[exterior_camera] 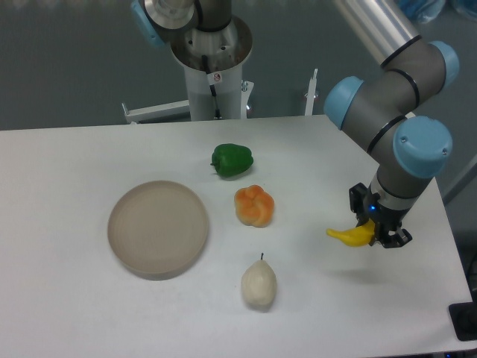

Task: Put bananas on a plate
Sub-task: 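Hold the yellow banana in the gripper and lift it slightly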

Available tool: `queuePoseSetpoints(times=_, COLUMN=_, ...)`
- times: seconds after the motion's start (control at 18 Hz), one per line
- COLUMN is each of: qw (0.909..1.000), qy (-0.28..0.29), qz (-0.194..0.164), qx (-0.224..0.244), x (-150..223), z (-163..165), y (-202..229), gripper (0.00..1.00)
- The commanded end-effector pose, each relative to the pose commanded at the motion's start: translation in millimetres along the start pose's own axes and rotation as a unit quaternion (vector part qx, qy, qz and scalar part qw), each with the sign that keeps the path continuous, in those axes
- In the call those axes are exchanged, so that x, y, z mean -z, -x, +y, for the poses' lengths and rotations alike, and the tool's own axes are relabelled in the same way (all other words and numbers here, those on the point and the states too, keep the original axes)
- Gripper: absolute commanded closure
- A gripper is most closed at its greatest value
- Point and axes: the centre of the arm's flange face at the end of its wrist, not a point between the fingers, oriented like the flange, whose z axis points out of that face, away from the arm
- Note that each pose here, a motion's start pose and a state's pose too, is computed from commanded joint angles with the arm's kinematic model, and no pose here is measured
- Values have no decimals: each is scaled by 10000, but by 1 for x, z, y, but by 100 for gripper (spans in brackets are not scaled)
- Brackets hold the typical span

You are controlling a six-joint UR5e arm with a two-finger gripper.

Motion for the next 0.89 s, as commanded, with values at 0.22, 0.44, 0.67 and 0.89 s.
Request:
queuePoseSetpoints(times=0.22, qw=10000, qy=-7, qz=-23, qx=-8, x=2, z=-3, y=0, gripper=85)
queuePoseSetpoints(times=0.44, qw=9998, qy=-13, qz=-167, qx=134, x=14, z=-12, y=6, gripper=85)
queuePoseSetpoints(times=0.67, qw=9993, qy=-186, qz=-272, qx=188, x=18, z=-17, y=10, gripper=85)
queuePoseSetpoints(times=0.89, qw=9991, qy=-279, qz=-245, qx=187, x=12, z=-17, y=11, gripper=85)
